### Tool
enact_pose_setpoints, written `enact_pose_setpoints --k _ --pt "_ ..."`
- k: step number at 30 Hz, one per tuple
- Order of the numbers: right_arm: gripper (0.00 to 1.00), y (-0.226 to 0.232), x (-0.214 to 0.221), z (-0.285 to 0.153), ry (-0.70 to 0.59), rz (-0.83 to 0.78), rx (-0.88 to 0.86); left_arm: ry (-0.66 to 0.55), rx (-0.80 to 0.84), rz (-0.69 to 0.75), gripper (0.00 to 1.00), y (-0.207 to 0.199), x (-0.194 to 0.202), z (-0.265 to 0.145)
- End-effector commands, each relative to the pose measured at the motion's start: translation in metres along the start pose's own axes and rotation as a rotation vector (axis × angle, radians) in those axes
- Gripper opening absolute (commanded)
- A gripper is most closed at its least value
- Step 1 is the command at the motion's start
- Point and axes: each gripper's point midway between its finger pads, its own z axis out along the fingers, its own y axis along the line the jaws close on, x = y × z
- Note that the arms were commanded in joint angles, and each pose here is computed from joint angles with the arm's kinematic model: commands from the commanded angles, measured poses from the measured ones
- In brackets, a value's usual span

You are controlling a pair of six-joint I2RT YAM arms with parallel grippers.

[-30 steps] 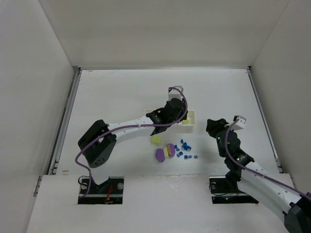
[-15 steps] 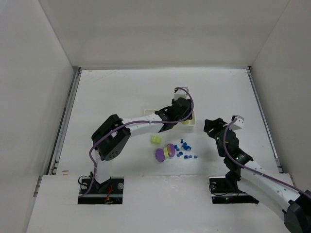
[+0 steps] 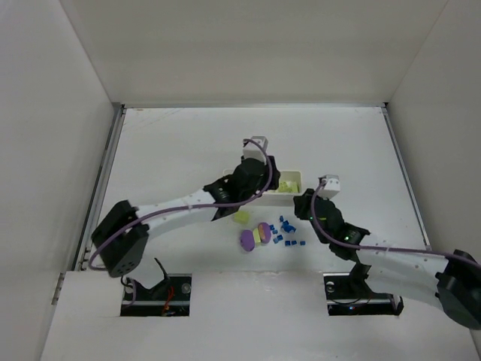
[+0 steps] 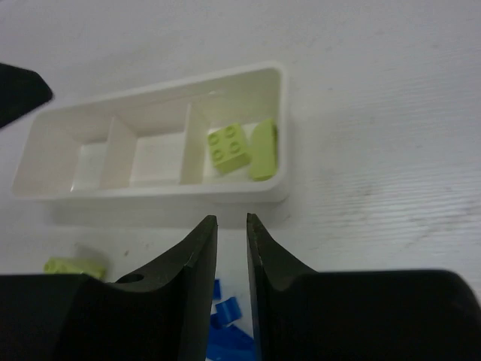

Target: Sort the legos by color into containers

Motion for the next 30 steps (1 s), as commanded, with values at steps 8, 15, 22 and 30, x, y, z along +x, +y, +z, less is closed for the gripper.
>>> enact_pose_setpoints --k 8,15,22,30 --pt "0.75 0.153 0.047 -0.013 0.141 -0.209 -0.281 -0.162 -0.195 -0.039 0.44 0.110 0.016 -0.110" --pt "0.86 0.179 0.095 0.004 0.287 -0.458 -0.330 -0.149 -0.256 -0.155 0.48 0.155 0.047 -0.144" --pt "0.84 0.176 0.110 0.014 0.425 -0.576 -0.415 -0.165 -0.279 -0.225 0.48 0.172 0.052 -0.157" --pt "0.80 0.176 0.127 0.018 0.543 -0.636 -0.522 -0.190 -0.363 -0.308 0.49 0.196 0.045 -0.167"
